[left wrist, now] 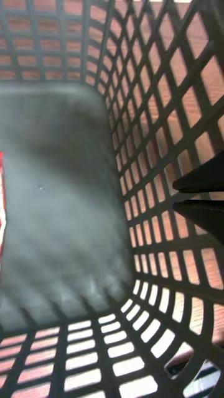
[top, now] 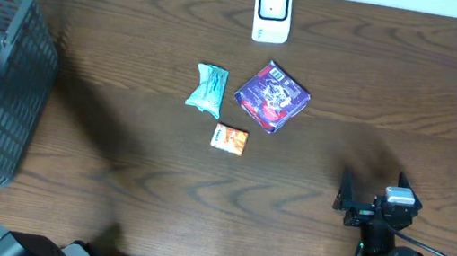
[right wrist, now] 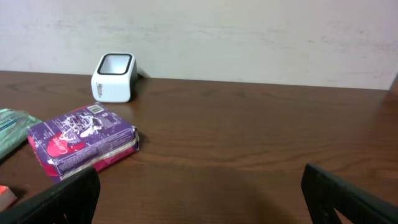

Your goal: Scan the item barcode

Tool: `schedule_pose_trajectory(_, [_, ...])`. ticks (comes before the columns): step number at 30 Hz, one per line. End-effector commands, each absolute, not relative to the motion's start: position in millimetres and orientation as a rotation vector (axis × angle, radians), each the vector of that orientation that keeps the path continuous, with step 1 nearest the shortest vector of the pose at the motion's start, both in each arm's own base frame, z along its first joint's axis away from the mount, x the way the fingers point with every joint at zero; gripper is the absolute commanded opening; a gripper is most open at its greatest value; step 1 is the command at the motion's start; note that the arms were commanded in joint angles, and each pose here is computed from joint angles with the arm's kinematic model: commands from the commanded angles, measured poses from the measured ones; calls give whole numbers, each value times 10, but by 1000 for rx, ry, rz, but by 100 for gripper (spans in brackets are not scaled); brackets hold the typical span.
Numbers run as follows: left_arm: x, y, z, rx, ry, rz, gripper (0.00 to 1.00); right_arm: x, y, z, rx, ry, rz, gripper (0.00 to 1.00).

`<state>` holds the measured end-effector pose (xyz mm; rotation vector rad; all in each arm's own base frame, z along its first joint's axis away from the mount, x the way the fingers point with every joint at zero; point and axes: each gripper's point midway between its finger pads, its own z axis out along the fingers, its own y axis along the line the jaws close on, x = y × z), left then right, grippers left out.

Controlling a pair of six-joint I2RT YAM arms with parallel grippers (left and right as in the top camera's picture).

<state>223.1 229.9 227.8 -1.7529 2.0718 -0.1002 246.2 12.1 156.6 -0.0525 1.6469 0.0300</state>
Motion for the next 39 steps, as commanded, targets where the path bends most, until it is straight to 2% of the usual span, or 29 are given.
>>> schedule_pose_trajectory(1, [2308,2124,2275,-1737,2092,-237,7,2461,114,1553,-60,1650,21,99])
schedule_pose_trajectory(10, [2328,2073,2278,-1719,2107,-275,7,2461,114,1553,-60,1650,21,99])
schedule_pose_trajectory(23, [2912,2659,2680,-1449,1878,-184,7,2461,114,1553,-60,1650,21,99])
schedule_pose_trajectory(31, [3304,2423,2251,-1424,2031,-314,7,2461,114,1553,-60,1650,21,99])
schedule_pose_trajectory(39, [3447,2033,2271,-1354,2087,-543,7,2461,114,1553,-60,1650,21,99])
